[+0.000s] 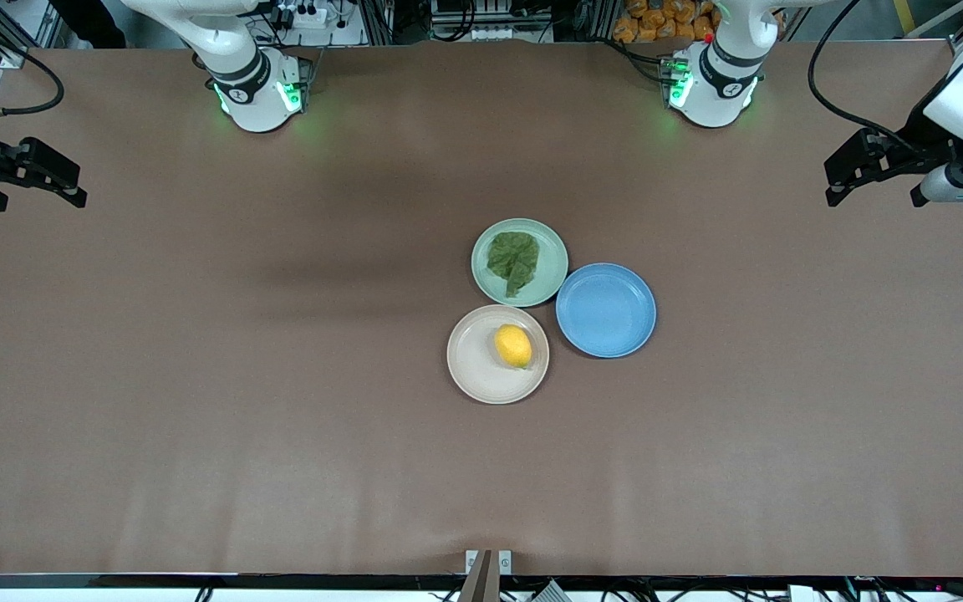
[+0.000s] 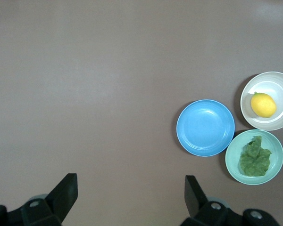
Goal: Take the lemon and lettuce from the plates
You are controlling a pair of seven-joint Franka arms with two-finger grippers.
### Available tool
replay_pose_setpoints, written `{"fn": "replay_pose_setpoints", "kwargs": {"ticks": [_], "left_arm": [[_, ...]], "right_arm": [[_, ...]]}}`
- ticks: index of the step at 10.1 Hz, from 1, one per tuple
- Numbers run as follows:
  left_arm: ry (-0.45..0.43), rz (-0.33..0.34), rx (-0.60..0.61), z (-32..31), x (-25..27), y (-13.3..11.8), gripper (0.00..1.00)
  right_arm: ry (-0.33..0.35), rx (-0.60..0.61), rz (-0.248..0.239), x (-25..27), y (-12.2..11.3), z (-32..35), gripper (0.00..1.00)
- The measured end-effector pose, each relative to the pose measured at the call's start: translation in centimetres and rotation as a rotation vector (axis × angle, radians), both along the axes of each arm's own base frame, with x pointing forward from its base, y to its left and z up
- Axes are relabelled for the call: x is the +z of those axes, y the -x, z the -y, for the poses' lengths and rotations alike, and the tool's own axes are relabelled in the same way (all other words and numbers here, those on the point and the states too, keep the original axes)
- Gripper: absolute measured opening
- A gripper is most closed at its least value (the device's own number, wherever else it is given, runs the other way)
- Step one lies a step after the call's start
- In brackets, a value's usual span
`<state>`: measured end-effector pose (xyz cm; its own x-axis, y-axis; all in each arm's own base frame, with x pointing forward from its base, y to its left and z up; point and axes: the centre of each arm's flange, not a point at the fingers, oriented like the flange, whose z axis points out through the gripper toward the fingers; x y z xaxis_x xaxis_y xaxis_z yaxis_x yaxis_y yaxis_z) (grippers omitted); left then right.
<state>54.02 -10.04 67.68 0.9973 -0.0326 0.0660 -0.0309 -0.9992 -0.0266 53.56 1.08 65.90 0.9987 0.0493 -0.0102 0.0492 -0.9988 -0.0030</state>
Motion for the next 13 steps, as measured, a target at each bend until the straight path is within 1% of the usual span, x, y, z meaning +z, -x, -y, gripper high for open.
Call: {"fn": "replay_pose_setpoints", "kwargs": {"ticks": [3, 6, 8, 11, 13], "left_arm": [[-0.001, -0.003, 0.0, 0.0, 0.0, 0.0, 1.0], [-0.002, -0.021, -0.005, 0.3, -0.7, -0.2, 1.0], [-0.001, -0.057, -0.007, 0.6, -2.6, -1.2, 1.0], [0.042, -0.129, -0.009, 1.4, -6.6, -3.3, 1.0], [0.05, -0.136, 0.008, 2.8, -8.9, -4.7, 1.0]], "right_arm": [[-0.004, 0.014, -0.015, 0.2, 0.4, 0.1, 1.0], [-0.004, 0.016, -0.014, 0.3, 0.6, 0.1, 1.0], [-0.004, 0.015, -0.012, 0.5, 0.8, 0.1, 1.0], [-0.003, 0.014, -0.024, 0.3, 1.0, 0.2, 1.0], [-0.003, 0.014, -0.027, 0.2, 1.0, 0.2, 1.0]]}}
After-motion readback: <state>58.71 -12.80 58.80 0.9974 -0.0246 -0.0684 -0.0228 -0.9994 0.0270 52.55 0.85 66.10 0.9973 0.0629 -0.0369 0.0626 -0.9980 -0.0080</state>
